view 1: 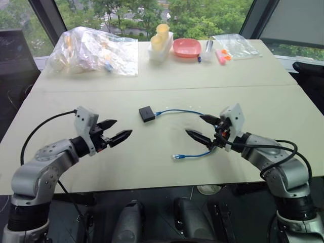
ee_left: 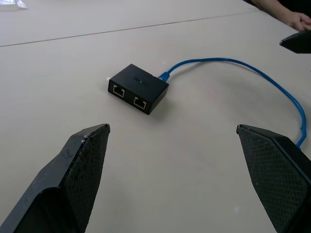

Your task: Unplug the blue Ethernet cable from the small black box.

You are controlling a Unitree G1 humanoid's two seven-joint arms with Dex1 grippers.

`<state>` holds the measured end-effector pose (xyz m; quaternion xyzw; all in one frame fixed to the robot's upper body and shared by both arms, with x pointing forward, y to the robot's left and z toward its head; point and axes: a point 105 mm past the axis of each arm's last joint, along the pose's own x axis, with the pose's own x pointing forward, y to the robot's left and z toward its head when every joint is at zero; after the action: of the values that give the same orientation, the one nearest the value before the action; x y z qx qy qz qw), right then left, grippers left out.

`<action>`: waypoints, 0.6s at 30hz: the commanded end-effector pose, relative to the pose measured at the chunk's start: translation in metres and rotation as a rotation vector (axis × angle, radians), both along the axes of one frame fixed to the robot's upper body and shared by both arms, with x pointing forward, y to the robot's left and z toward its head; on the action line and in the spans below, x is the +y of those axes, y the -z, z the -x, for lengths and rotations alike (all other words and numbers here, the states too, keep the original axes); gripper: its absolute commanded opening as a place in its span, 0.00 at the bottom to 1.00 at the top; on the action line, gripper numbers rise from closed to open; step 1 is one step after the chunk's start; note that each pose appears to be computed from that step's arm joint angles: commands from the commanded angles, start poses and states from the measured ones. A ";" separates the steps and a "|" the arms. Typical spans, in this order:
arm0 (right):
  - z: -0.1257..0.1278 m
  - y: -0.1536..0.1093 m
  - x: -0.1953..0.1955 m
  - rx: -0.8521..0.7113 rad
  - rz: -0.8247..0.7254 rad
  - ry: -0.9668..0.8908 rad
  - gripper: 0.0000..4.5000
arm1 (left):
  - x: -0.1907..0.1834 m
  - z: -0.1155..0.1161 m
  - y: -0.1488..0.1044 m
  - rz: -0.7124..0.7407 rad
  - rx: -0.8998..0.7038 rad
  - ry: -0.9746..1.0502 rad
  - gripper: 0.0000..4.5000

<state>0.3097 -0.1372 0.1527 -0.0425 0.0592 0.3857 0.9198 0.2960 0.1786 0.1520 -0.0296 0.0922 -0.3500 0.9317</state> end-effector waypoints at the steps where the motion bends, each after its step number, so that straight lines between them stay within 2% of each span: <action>1: -0.002 -0.013 0.000 -0.057 -0.002 -0.010 0.99 | 0.002 -0.001 -0.013 0.014 -0.051 0.012 0.97; 12: -0.007 -0.013 0.002 -0.073 0.004 -0.009 0.99 | 0.000 -0.006 -0.014 0.002 -0.054 0.031 0.97; 18: -0.018 -0.012 0.008 -0.085 0.021 -0.020 0.99 | 0.000 -0.008 -0.014 -0.008 -0.069 0.024 0.97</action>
<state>0.3262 -0.1329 0.1544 -0.0620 0.0476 0.3870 0.9188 0.3030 0.1777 0.1557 -0.0251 0.0829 -0.3595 0.9291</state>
